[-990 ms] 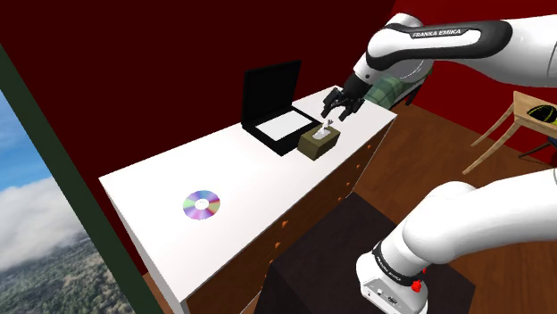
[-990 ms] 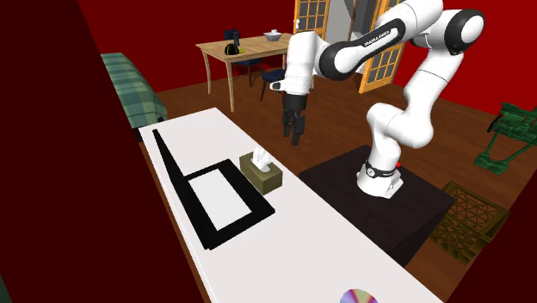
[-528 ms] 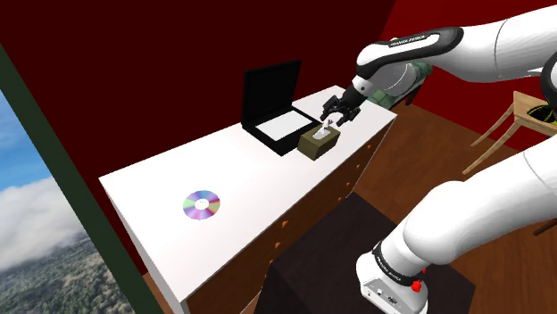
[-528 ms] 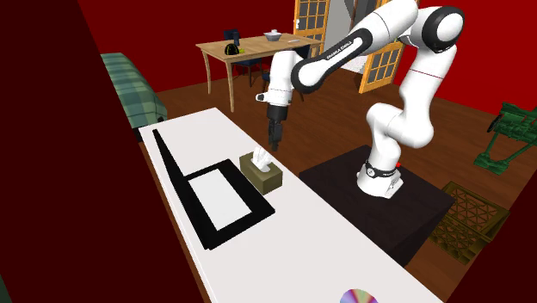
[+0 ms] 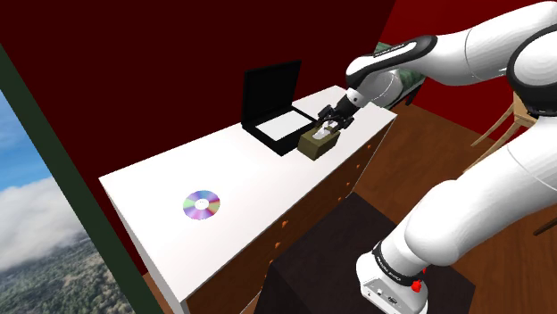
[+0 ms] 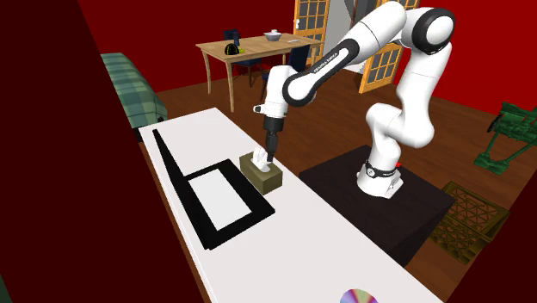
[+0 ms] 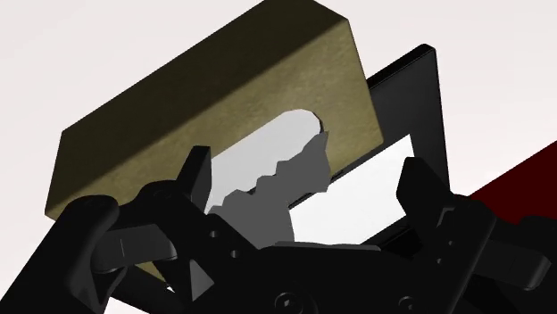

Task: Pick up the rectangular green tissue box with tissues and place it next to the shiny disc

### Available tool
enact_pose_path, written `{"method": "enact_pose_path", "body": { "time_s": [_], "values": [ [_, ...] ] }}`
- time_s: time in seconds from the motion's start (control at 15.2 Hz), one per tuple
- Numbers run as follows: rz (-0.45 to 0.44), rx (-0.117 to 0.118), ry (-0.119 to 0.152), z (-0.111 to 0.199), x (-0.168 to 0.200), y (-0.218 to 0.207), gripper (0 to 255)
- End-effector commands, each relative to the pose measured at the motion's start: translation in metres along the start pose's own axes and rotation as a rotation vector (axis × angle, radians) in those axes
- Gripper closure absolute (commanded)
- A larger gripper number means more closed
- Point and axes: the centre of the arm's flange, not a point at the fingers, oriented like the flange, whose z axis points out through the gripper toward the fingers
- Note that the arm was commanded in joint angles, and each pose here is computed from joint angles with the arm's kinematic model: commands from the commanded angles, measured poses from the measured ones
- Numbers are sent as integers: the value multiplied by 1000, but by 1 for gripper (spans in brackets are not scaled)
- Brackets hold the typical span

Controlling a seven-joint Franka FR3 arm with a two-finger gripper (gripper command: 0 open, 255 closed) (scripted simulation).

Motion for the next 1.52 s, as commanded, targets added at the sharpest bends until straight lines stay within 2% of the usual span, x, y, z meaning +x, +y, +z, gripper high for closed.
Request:
{"method": "enact_pose_path", "body": {
  "time_s": [0.0,0.46,0.53,1.12,1.45],
  "values": [
    [0,0,1,9,0,-1,0],
    [0,0,1,9,0,-1,0],
    [0,0,1,9,0,-1,255],
    [0,0,1,9,0,-1,255],
    [0,0,1,-16,5,-11,255]
  ]
}}
